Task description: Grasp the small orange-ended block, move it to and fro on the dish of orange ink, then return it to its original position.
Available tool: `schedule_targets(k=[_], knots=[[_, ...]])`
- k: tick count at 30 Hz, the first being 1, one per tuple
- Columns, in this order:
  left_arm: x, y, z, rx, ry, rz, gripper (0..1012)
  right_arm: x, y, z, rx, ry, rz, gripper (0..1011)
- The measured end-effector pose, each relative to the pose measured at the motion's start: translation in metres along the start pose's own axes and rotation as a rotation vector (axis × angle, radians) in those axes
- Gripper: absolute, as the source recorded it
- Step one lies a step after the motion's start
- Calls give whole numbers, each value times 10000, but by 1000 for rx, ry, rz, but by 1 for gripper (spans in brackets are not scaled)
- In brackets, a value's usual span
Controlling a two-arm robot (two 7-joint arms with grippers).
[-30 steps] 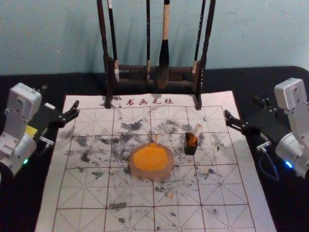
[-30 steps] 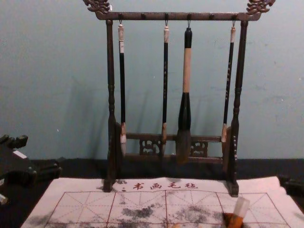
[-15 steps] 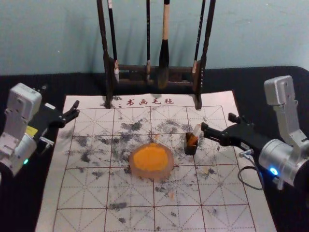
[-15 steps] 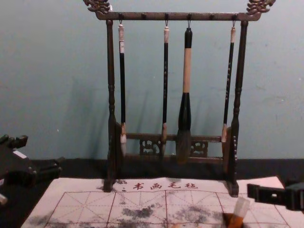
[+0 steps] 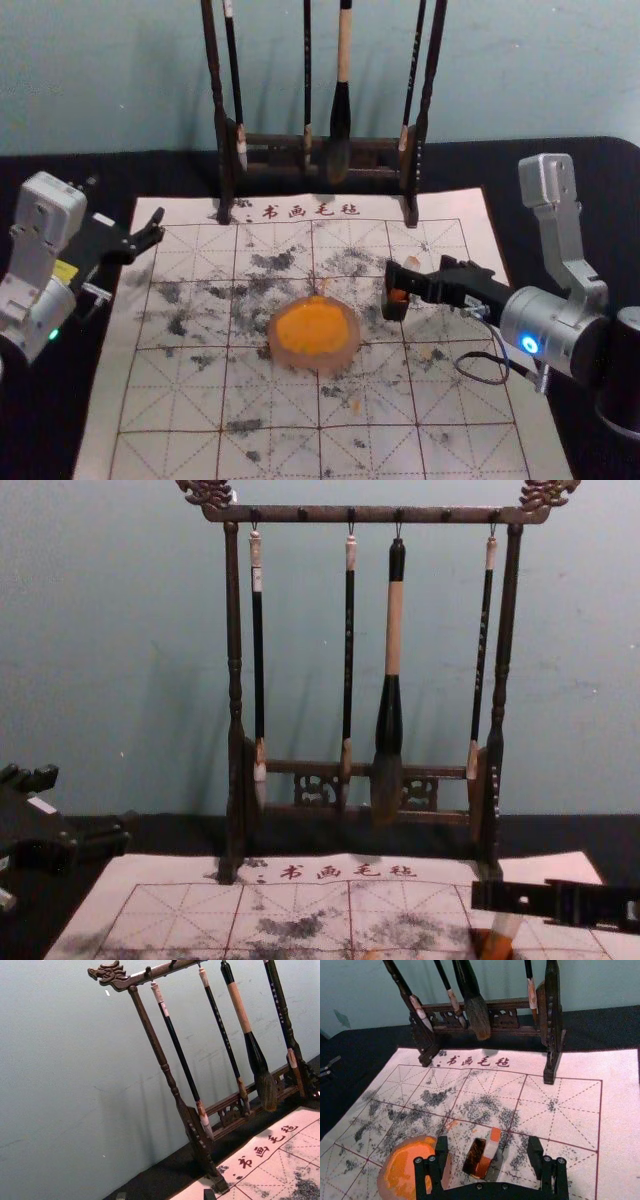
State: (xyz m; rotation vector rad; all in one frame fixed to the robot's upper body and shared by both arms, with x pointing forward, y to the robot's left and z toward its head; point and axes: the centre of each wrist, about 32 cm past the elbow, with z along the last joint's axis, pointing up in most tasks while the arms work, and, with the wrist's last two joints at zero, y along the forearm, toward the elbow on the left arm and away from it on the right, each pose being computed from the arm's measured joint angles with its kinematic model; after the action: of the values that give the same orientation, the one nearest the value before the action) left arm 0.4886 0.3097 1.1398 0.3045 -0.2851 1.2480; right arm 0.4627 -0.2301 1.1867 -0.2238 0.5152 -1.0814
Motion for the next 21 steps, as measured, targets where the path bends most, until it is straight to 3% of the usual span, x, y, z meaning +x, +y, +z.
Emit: schedule_targets(k=[13,21], knots=[[0,0,0,0,0,0,1001,-57,164,-1,-15,42,-20,1000],[0,0,0,0,0,0,1001,-77,205,-4,-2,28,-34,1000]])
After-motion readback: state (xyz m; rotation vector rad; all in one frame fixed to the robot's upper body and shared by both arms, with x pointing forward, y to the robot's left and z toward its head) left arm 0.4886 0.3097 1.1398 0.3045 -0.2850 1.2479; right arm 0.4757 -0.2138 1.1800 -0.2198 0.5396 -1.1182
